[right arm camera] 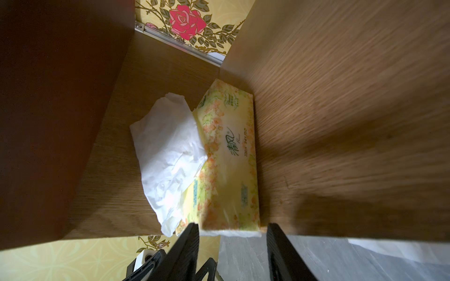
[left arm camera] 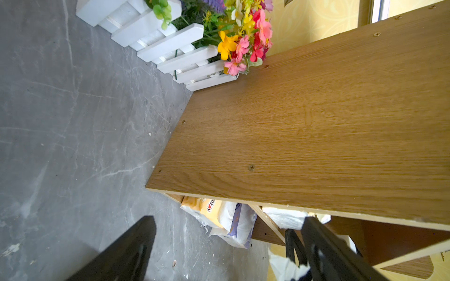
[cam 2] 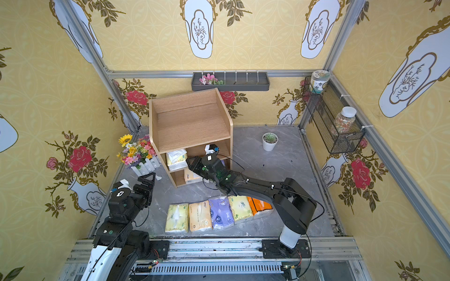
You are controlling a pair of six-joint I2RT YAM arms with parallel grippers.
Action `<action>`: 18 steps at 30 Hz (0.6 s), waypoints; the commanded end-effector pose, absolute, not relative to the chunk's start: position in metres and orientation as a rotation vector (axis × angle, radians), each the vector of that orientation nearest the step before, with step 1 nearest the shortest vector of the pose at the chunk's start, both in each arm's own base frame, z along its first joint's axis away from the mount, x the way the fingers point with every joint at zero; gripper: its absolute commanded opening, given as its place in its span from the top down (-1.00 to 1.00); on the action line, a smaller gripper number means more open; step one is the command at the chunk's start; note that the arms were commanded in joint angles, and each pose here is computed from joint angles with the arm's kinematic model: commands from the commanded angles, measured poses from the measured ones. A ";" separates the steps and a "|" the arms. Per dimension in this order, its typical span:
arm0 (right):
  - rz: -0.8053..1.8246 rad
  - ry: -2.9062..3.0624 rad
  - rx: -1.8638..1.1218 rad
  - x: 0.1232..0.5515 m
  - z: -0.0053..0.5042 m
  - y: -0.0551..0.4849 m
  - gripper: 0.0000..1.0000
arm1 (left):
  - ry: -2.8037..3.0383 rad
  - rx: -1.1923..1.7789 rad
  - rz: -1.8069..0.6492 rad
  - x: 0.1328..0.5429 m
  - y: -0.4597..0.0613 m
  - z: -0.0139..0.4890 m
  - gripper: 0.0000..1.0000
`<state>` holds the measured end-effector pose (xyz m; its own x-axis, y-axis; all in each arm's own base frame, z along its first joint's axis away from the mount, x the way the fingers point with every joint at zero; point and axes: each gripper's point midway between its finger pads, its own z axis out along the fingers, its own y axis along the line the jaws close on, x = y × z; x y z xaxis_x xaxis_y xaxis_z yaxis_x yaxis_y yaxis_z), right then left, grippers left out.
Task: Remove the tissue boxes from the shelf
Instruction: Pick up a box of tissues from the shelf.
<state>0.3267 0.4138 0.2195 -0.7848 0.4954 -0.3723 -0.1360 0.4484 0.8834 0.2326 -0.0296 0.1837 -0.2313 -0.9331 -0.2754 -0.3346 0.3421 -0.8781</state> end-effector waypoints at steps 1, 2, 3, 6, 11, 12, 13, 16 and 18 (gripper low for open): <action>1.440 2.038 0.282 0.330 0.234 0.423 0.01 | 1.753 -1.111 -0.893 0.234 -0.031 0.187 -0.98; 1.446 2.039 0.278 0.332 0.233 0.424 0.01 | 1.752 -1.110 -0.894 0.234 -0.032 0.187 -0.98; 1.447 2.046 0.275 0.332 0.230 0.426 0.01 | 1.751 -1.108 -0.897 0.234 -0.032 0.187 -0.98; 1.466 2.052 0.261 0.335 0.227 0.432 0.01 | 1.756 -1.108 -0.898 0.235 -0.033 0.186 -0.98; 1.480 2.060 0.255 0.338 0.221 0.437 0.04 | 1.756 -1.107 -0.900 0.235 -0.033 0.186 -0.98; 1.484 2.058 0.255 0.338 0.221 0.438 0.04 | 1.757 -1.106 -0.901 0.235 -0.033 0.187 -0.98; 1.486 2.057 0.254 0.339 0.221 0.438 0.05 | 1.755 -1.106 -0.901 0.234 -0.033 0.187 -0.98; 1.499 2.035 0.245 0.340 0.227 0.437 0.04 | 1.758 -1.107 -0.898 0.234 -0.033 0.186 -0.98; 1.498 2.026 0.237 0.342 0.231 0.437 0.04 | 1.759 -1.109 -0.899 0.234 -0.033 0.185 -0.98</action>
